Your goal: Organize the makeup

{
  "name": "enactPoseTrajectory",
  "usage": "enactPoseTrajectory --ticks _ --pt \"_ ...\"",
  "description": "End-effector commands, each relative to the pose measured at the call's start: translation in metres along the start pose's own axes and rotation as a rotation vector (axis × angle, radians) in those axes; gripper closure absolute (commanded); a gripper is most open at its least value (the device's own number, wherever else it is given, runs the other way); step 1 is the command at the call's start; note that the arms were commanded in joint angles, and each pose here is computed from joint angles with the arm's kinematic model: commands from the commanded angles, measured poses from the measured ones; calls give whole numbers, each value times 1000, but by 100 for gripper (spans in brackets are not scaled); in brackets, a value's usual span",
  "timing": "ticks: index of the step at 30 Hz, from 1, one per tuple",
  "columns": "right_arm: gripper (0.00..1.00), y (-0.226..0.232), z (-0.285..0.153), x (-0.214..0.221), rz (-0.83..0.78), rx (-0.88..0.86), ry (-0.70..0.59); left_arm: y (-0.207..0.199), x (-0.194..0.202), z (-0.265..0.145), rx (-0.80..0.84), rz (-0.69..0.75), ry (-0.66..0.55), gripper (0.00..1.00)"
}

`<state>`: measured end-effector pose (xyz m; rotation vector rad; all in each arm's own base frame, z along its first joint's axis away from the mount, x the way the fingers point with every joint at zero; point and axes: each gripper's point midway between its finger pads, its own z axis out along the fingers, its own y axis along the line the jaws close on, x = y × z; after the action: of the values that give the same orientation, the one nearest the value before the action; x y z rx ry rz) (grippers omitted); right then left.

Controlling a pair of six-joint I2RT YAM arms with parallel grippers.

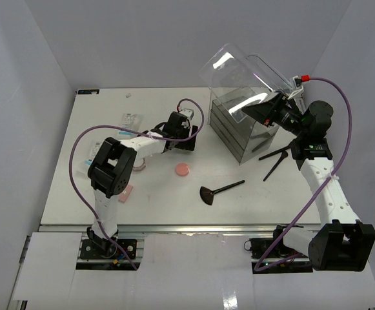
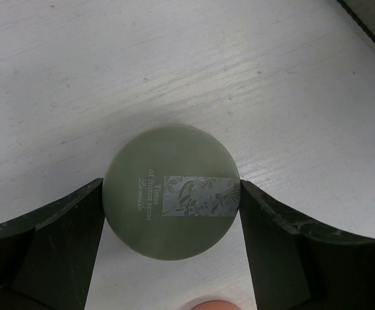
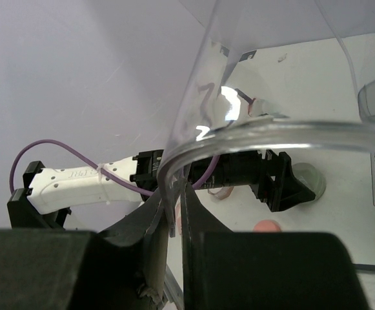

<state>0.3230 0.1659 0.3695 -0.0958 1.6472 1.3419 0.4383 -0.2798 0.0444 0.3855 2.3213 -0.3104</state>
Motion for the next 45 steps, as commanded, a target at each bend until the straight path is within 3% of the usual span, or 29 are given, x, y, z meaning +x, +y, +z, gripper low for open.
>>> enactPoseTrajectory --ticks 1,10,14,22,31,39,43,45 --pt "86 34 -6 -13 -106 -78 -33 -25 -50 -49 119 -81 -162 71" --pt "86 37 -8 -12 -110 -84 -32 -103 -108 -150 600 -240 -443 78" --pt "86 37 -8 -12 -109 -83 -35 -127 -133 -172 728 -277 -521 79" --pt "86 38 -9 -15 -105 -86 -39 -164 -165 -171 877 -376 -629 80" --pt "86 40 -11 -15 -94 -90 -45 -200 -197 -160 919 -393 -776 80" --pt "86 42 -13 -14 -91 -97 -51 -219 -199 -125 844 -351 -776 78" --pt "86 42 -13 -14 -88 -97 -51 -219 -194 -106 804 -358 -757 68" --pt "86 42 -14 -14 -85 -97 -51 -221 -189 -97 790 -360 -736 54"
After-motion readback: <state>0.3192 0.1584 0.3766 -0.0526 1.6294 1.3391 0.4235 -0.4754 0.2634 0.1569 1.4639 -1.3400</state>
